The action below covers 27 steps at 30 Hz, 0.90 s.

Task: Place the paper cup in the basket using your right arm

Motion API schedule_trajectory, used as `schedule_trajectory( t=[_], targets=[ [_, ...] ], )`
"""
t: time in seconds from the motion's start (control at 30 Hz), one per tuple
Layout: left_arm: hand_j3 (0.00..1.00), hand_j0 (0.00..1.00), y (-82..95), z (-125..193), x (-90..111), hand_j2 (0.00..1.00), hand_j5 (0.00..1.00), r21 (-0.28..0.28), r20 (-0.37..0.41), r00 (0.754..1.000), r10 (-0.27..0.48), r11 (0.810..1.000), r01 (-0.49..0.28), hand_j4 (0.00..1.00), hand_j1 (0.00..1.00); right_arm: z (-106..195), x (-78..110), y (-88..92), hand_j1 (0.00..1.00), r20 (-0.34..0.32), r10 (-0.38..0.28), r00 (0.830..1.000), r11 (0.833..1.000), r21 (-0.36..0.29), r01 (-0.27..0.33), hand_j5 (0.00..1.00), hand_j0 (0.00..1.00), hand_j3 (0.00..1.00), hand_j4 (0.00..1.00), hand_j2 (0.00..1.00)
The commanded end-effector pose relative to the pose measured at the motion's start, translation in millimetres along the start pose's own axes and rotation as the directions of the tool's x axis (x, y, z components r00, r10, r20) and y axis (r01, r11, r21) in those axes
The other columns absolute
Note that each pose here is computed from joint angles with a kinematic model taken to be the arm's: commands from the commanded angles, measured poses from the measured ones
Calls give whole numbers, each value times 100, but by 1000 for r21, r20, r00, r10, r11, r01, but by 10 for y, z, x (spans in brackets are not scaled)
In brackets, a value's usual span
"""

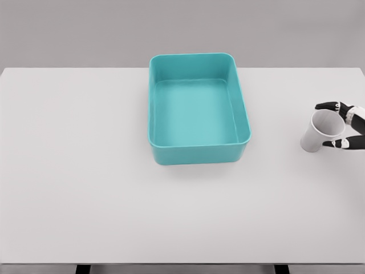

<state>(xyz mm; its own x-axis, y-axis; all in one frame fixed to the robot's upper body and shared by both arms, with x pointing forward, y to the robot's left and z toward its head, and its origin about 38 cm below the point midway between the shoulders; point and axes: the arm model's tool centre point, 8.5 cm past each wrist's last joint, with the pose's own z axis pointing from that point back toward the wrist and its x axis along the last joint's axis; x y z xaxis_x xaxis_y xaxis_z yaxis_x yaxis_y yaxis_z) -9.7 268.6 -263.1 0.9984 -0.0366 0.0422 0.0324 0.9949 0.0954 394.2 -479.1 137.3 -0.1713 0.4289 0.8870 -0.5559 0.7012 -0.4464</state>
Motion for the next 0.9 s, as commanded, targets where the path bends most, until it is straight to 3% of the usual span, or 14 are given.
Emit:
schedule_trajectory(
  t=[0.0,0.2,0.27,0.43,0.7,0.87],
  targets=[
    [100,100,1,0,0,100,100,0,0,1000,0,1000,0,100,100,13,39,-56,72,11,0,1000,1000,-18,0,72,72,72,72,72],
    [100,100,1,0,0,100,100,0,0,1000,0,1000,0,100,100,23,156,-194,72,51,11,999,998,-65,-8,72,72,72,72,72],
    [100,100,1,0,0,100,100,0,0,1000,0,1000,0,100,100,-57,311,-215,72,107,22,994,997,-70,-15,72,72,72,72,72],
    [100,100,1,0,0,100,100,0,0,1000,0,1000,0,100,100,-199,514,-254,72,171,43,984,997,-67,-32,72,72,72,72,72],
    [100,100,1,0,0,100,100,0,0,1000,0,1000,0,100,100,-527,713,-185,72,268,34,963,998,-60,-18,72,72,72,72,72],
    [100,100,1,0,0,100,100,0,0,1000,0,1000,0,100,100,-771,926,-135,72,342,35,939,999,-44,-21,72,72,72,72,72]
  ],
)
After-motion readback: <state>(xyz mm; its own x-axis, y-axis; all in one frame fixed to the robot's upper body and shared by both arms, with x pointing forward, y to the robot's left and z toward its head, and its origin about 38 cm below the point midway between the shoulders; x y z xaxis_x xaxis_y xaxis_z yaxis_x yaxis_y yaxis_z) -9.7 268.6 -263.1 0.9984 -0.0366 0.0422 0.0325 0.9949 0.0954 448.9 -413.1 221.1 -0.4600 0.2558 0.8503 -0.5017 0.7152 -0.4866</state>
